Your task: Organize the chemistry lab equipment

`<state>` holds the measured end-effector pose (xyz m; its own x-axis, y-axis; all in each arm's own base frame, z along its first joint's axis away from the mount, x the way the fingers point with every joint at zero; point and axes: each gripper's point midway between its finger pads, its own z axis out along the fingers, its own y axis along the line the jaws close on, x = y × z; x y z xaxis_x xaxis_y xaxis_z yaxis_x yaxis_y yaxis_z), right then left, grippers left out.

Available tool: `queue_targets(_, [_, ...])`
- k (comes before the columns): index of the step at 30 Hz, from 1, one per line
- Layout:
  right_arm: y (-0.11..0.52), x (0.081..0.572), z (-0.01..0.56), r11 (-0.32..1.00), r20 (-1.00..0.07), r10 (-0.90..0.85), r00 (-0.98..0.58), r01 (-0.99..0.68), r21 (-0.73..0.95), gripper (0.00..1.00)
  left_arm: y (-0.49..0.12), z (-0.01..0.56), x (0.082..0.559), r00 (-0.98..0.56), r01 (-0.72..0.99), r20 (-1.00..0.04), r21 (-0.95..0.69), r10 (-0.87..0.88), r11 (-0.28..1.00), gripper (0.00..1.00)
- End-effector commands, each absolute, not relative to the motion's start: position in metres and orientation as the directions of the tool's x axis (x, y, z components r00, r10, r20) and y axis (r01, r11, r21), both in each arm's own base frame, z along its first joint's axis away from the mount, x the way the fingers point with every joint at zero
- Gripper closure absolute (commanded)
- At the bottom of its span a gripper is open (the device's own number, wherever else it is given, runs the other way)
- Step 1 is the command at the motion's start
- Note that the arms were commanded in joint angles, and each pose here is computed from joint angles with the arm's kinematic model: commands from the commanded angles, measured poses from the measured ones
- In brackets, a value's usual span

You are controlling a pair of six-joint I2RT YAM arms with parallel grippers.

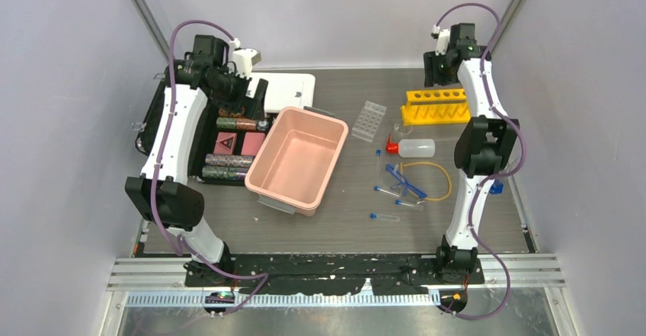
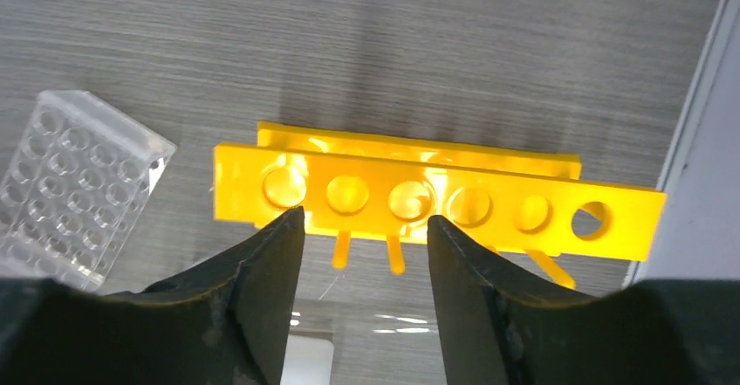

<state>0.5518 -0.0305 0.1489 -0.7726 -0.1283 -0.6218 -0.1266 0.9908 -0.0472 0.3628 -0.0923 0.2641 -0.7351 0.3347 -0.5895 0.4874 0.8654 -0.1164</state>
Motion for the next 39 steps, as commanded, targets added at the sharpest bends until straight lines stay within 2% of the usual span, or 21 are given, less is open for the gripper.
queue_targets(1, [-0.016, 0.537, 0.257, 0.965, -0.766, -0.226, -0.601, -0.244, -0.094, 0.35, -0.096, 0.277, 0.370, -0.711, 0.488, -0.627, -0.111, 0.320, 0.866, 0.01])
queue_targets(4, [0.000, 0.503, 0.287, 0.927, -0.785, -0.301, -0.542, -0.361, -0.107, 0.25, -0.104, 0.284, 0.370, -0.682, 0.517, -0.661, -0.132, 0.314, 0.846, 0.01])
queue_targets(9, [0.029, 0.427, 0.282, 0.818, -0.760, -0.418, -0.497, -0.570, -0.077, 0.06, -0.126, 0.305, 0.365, -0.546, 0.625, -0.783, -0.143, 0.299, 0.768, 0.01])
queue_targets(11, [0.042, 0.393, 0.277, 0.765, -0.760, -0.448, -0.470, -0.641, -0.054, 0.01, -0.133, 0.313, 0.359, -0.480, 0.669, -0.825, -0.125, 0.298, 0.733, 0.01])
queue_targets(15, [0.046, 0.328, 0.257, 0.657, -0.695, -0.583, -0.422, -0.747, -0.098, 0.03, -0.145, 0.311, 0.346, -0.425, 0.735, -0.855, -0.134, 0.297, 0.664, 0.01])
queue_targets(16, [0.043, 0.313, 0.240, 0.620, -0.650, -0.628, -0.429, -0.780, -0.084, 0.03, -0.148, 0.311, 0.341, -0.417, 0.752, -0.858, -0.141, 0.299, 0.644, 0.01])
queue_targets(20, [0.021, 0.287, 0.207, 0.600, -0.511, -0.717, -0.474, -0.793, -0.106, 0.03, -0.156, 0.303, 0.329, -0.398, 0.792, -0.861, -0.150, 0.315, 0.591, 0.01])
queue_targets(23, [-0.007, 0.294, 0.187, 0.547, -0.387, -0.806, -0.447, -0.812, -0.202, 0.01, -0.160, 0.298, 0.320, -0.368, 0.826, -0.864, -0.135, 0.343, 0.547, 0.01])
queue_targets(26, [-0.041, 0.317, 0.171, 0.511, -0.288, -0.848, -0.445, -0.831, -0.221, 0.07, -0.163, 0.295, 0.312, -0.344, 0.854, -0.862, -0.122, 0.373, 0.505, 0.01])
queue_targets(29, [-0.064, 0.356, 0.181, 0.431, -0.244, -0.895, -0.372, -0.862, -0.265, 0.12, -0.164, 0.296, 0.309, -0.305, 0.878, -0.868, -0.097, 0.393, 0.468, 0.01])
queue_targets(34, [-0.090, 0.403, 0.145, 0.266, -0.150, -0.961, -0.234, -0.931, -0.251, 0.19, -0.166, 0.296, 0.309, -0.247, 0.904, -0.878, -0.056, 0.411, 0.425, 0.01])
queue_targets(39, [-0.099, 0.436, 0.124, 0.210, -0.120, -0.975, -0.185, -0.948, -0.240, 0.27, -0.166, 0.292, 0.314, -0.248, 0.905, -0.874, -0.055, 0.419, 0.421, 0.01])
